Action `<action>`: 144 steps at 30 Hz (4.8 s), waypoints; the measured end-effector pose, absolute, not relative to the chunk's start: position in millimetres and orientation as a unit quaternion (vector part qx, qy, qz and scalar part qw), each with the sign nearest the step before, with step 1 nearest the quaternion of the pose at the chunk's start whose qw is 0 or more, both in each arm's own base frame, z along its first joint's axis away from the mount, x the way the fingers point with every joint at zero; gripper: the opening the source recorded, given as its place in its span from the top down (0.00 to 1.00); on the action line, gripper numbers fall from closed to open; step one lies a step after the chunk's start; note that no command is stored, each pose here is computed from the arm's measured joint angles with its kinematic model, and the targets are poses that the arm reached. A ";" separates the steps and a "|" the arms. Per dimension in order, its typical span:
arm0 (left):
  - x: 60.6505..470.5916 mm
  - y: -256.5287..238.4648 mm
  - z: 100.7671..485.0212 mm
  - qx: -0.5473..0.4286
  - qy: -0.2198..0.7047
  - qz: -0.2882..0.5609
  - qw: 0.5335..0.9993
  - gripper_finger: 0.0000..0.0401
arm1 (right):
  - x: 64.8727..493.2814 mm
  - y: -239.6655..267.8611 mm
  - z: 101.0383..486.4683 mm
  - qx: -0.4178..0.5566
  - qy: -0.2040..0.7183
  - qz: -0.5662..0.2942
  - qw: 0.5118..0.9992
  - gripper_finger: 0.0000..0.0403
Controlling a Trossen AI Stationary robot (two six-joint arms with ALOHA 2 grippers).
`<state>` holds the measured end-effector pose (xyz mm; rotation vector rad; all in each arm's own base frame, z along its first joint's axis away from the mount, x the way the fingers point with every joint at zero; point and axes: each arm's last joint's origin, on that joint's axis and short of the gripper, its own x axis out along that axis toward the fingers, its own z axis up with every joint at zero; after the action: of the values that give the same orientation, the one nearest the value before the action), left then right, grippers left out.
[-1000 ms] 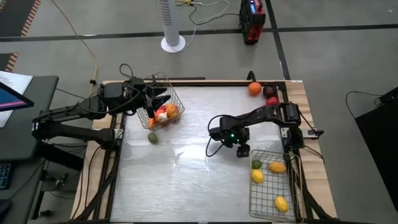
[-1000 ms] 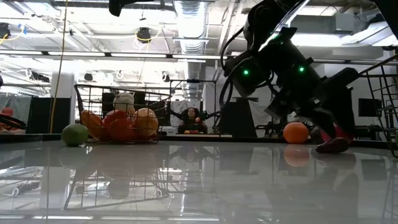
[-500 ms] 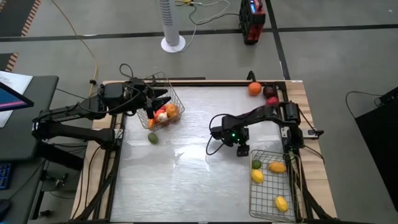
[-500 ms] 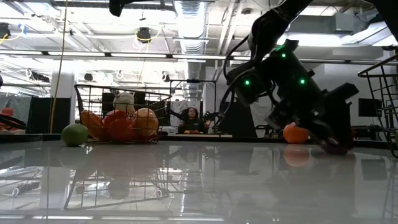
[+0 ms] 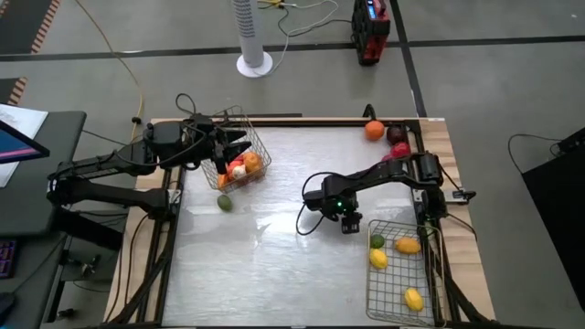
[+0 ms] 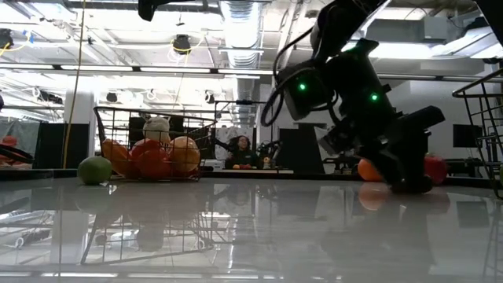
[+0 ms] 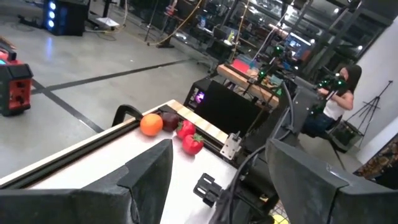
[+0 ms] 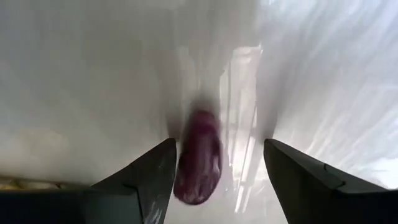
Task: Sort produce into baskets
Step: Put the eggplant into the top wire basket, then put the orange into the bottom wire basket
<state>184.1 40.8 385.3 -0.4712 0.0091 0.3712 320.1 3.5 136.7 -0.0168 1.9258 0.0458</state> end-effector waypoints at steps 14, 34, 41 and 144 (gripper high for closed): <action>184.1 40.7 385.3 -0.235 0.004 0.183 0.954 0.39 | 325.2 6.7 136.5 -0.025 0.806 0.041 0.590 0.50; 184.1 40.8 385.3 -0.232 0.004 0.183 0.955 0.39 | 325.6 -0.2 140.6 0.025 0.811 0.044 0.583 0.82; 184.1 40.8 385.3 -0.232 0.004 0.184 0.955 0.39 | 343.1 -11.9 163.8 0.041 0.789 0.029 0.613 0.82; 181.1 40.6 400.2 -0.279 -0.076 0.167 0.943 0.39 | 206.9 -292.5 212.9 0.106 0.752 -0.216 0.613 0.02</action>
<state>181.1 40.6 400.2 -0.5691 -0.1558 0.3402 206.9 -292.5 212.9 0.2436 1.7348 -0.4970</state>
